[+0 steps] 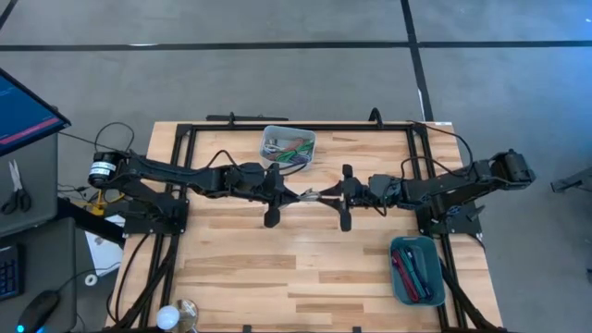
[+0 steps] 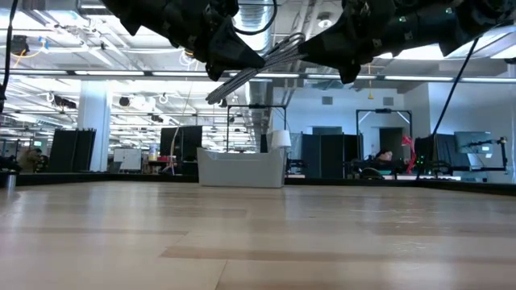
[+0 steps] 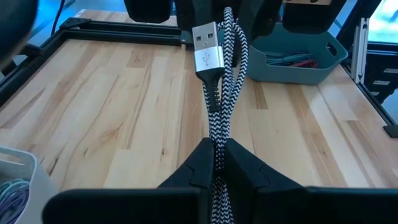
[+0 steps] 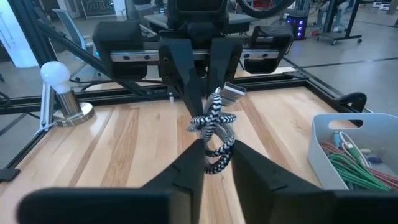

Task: Pick & Place USB Port
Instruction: Put the white patterned charger cable into the blue bin

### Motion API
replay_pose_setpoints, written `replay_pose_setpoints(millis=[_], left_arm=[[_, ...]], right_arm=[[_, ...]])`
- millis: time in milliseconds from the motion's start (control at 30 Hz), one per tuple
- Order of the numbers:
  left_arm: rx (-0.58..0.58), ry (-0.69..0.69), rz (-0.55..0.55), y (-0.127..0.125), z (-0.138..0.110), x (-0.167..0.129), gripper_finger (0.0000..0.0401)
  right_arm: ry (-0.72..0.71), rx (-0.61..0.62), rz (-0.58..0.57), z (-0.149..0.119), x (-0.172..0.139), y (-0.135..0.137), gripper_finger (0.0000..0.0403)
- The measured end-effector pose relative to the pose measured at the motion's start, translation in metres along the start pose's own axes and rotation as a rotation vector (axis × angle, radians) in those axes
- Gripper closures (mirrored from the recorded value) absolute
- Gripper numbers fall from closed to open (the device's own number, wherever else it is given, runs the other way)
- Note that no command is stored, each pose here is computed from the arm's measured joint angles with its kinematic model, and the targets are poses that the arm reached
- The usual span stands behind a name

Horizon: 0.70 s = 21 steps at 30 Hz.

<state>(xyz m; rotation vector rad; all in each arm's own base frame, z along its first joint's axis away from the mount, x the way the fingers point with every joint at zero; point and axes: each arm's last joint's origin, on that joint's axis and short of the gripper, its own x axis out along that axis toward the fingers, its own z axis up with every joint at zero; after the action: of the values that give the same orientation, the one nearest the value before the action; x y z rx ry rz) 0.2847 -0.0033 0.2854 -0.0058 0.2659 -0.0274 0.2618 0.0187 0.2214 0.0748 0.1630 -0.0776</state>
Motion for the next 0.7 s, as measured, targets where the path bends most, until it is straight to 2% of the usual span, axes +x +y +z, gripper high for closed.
replay_pose_setpoints(millis=[267, 400, 700], left_arm=[[0.000, 0.000, 0.003, 0.0001, -0.0003, 0.0002, 0.0374], [0.000, -0.001, 0.000, 0.0000, -0.0002, 0.0002, 0.0353], [-0.008, -0.010, -0.001, -0.0001, 0.0007, 0.0002, 0.0341]], right_arm=[[0.001, -0.004, -0.012, 0.0002, 0.0005, -0.0038, 0.0394], [0.002, -0.032, -0.012, 0.0002, 0.0005, -0.0039, 0.0397], [0.008, -0.045, -0.014, -0.0004, 0.0005, -0.0040, 0.0401]])
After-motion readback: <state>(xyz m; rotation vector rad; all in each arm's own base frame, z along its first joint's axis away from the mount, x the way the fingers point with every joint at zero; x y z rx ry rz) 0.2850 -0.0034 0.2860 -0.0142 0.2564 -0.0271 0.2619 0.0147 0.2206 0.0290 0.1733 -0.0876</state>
